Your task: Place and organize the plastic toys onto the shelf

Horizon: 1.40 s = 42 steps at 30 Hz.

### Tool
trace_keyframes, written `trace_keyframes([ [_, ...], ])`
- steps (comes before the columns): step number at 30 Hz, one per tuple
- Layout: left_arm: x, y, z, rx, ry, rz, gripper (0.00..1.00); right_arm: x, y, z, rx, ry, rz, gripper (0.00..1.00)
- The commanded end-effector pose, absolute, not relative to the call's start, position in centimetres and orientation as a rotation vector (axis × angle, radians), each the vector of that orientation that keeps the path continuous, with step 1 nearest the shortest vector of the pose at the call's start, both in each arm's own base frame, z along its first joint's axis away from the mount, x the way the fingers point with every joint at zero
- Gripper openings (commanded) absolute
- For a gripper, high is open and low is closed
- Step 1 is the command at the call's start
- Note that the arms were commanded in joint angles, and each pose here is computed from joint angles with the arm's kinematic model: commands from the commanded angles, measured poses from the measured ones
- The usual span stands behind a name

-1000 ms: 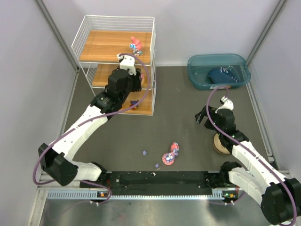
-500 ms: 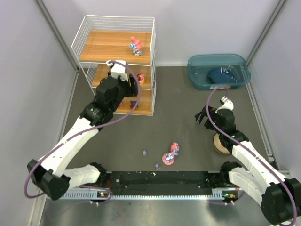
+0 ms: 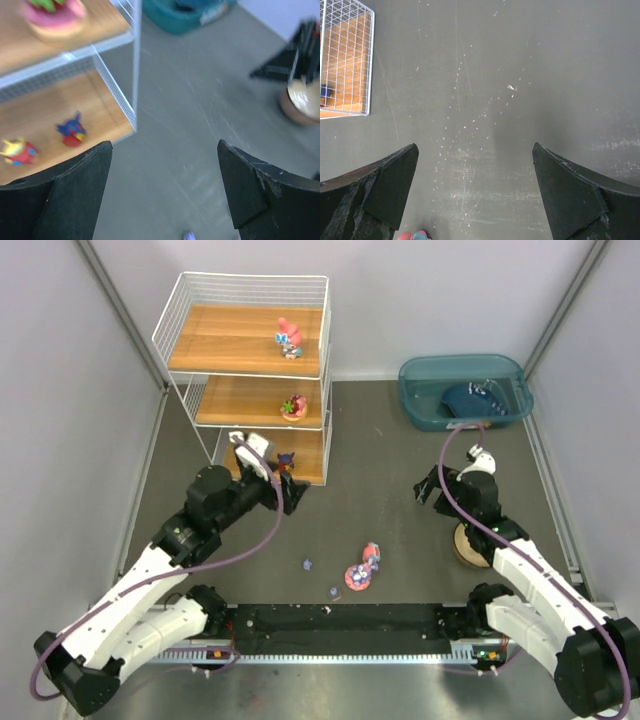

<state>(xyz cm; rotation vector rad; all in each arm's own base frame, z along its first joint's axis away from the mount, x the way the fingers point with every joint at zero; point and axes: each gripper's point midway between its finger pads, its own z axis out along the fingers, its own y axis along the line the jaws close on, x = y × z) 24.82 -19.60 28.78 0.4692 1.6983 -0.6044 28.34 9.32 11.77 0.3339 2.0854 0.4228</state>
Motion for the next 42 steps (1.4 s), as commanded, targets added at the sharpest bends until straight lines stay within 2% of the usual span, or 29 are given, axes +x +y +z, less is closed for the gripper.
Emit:
trace_keyframes([
  [1,22.3,-22.4,25.2,0.563,1.737,-0.713,0.92,28.4,10.2,12.9,0.318,2.066,0.476,0.98],
  [7,19.2,-26.1,21.2,0.624,1.78,-0.805,0.92,26.9,11.0,11.9,0.323,2.104,0.547,0.94],
  [15,16.0,-30.1,17.8,0.785,1.78,-0.909,0.93,25.3,11.0,10.8,0.318,2.129,0.577,0.93],
  [18,14.6,-31.0,16.0,0.847,1.796,-0.928,0.95,25.3,11.0,10.6,0.32,2.132,0.577,0.93],
  [19,14.0,-31.5,15.2,0.869,1.797,-0.94,0.99,25.3,11.0,10.6,0.323,2.131,0.577,0.94],
  [22,13.1,-32.3,13.7,0.902,1.801,-0.942,0.99,25.3,10.9,10.7,0.319,2.128,0.571,0.94],
  [33,12.0,-34.7,10.7,0.948,1.823,-0.928,0.99,25.3,10.8,10.5,0.316,2.133,0.561,0.95],
  [42,11.7,-35.2,6.8,0.986,1.93,-0.865,0.99,25.4,10.8,10.5,0.315,2.135,0.553,0.96],
])
